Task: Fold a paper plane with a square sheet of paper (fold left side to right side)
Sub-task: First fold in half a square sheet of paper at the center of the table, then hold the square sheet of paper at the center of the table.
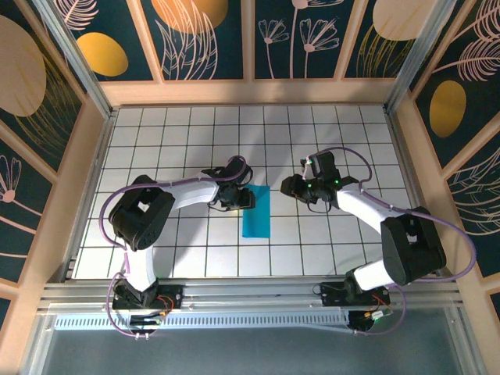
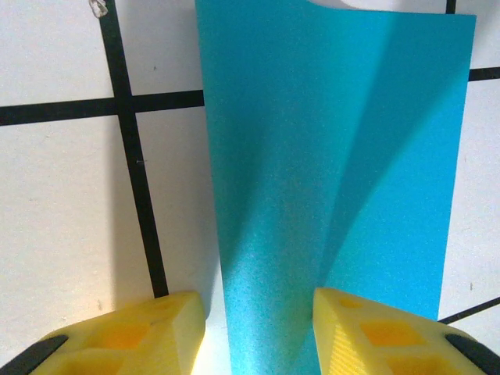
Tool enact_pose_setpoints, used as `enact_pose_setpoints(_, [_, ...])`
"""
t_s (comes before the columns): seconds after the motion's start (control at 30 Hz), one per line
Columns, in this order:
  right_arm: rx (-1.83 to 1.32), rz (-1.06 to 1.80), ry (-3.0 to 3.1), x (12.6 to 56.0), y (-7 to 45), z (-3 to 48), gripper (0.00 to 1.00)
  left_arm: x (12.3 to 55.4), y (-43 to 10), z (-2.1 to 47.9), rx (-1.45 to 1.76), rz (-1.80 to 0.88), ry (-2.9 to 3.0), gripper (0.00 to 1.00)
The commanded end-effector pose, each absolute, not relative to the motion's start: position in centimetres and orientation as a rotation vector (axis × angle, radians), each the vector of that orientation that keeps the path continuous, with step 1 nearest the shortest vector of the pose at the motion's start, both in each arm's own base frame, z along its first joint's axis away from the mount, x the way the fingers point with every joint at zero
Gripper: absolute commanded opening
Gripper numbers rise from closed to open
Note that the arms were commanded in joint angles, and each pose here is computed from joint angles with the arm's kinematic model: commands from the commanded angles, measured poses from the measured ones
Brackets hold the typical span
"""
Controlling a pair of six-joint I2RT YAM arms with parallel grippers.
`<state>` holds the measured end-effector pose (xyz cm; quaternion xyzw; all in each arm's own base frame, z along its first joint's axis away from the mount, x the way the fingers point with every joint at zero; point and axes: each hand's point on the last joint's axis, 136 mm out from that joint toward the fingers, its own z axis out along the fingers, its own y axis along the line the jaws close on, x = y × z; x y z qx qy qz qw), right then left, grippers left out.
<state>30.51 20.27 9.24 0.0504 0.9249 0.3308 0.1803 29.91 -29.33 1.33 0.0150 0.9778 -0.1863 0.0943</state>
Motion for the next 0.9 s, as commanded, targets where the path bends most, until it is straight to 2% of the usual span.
enact_pose_setpoints(0.0, [0.141, 0.954, 2.616, 30.4, 20.6, 8.9, 0.41, 28.1, -28.2, -3.0, 0.046, -0.432, 3.007, 0.43])
enact_pose_setpoints(0.87, [0.116, 1.028, 2.634, 29.5, 21.9, 8.4, 0.38, 27.9, -27.9, -3.4, 0.024, -0.415, 3.021, 0.43])
